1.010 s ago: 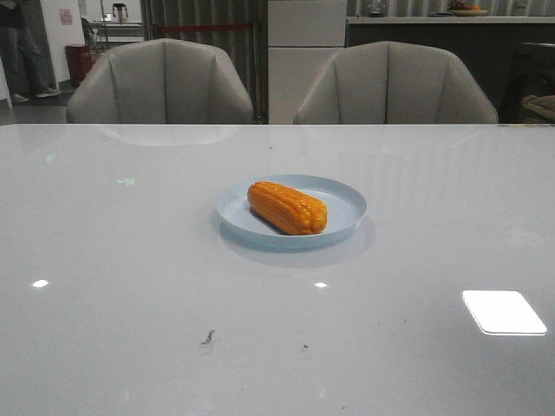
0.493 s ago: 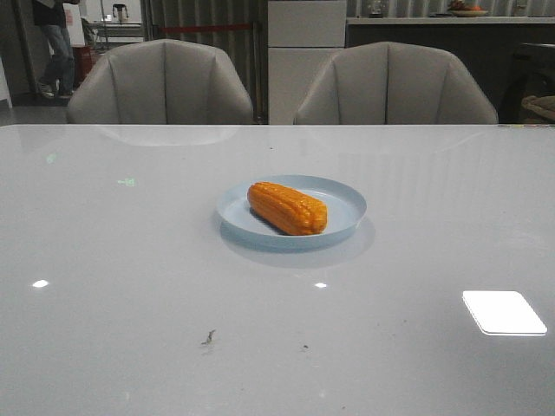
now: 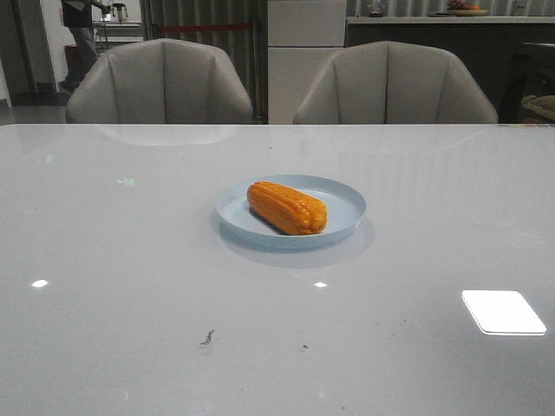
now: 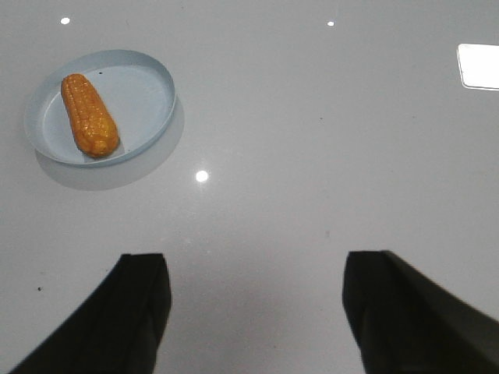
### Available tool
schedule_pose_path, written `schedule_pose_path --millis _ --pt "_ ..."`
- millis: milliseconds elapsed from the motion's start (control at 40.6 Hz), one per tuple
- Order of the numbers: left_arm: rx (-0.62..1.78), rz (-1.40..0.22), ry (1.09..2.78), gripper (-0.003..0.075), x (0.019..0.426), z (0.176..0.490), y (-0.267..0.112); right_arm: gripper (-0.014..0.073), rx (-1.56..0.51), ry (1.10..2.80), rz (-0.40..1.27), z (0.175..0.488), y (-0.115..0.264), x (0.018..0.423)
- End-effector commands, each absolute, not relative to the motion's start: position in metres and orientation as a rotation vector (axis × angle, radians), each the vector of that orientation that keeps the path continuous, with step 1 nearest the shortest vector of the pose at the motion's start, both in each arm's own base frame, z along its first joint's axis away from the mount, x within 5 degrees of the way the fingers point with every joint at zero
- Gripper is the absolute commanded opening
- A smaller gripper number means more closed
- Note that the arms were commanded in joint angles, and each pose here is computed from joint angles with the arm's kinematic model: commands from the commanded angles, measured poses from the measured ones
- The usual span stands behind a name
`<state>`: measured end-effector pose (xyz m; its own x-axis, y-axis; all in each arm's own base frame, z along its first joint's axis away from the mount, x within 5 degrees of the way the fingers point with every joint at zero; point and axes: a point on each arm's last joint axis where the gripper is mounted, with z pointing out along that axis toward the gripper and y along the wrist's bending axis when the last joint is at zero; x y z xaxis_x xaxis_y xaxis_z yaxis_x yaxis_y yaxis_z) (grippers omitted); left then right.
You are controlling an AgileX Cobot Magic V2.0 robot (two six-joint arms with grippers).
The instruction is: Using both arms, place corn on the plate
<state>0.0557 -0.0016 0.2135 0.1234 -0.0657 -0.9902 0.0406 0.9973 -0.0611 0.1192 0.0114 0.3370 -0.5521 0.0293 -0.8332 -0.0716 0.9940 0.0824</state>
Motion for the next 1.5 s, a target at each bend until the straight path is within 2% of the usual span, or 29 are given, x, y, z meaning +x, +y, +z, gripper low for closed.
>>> schedule_pose_path --millis 0,838,986,1281,1306,1478 --pt "-0.025 -0.089 1.371 0.0094 0.055 0.210 -0.001 0.0573 -0.019 2.054 0.122 0.352 0.010 0.121" --pt "-0.025 -0.089 1.371 0.0094 0.055 0.210 -0.001 0.0559 -0.014 2.048 0.133 0.352 0.011 0.122" --pt "-0.025 -0.089 1.371 0.0094 0.055 0.210 -0.001 0.0458 -0.011 1.993 0.133 0.355 0.010 0.117" --pt "-0.025 -0.089 1.371 0.0094 0.055 0.210 -0.001 0.0034 0.003 1.738 0.124 0.340 0.007 0.082" --pt "-0.025 -0.089 1.371 0.0094 0.055 0.210 -0.001 0.0016 0.004 1.704 0.124 0.338 0.007 0.075" --pt "-0.025 -0.089 1.371 0.0094 0.055 0.210 -0.001 0.0034 0.010 1.537 0.120 0.308 0.005 0.046"
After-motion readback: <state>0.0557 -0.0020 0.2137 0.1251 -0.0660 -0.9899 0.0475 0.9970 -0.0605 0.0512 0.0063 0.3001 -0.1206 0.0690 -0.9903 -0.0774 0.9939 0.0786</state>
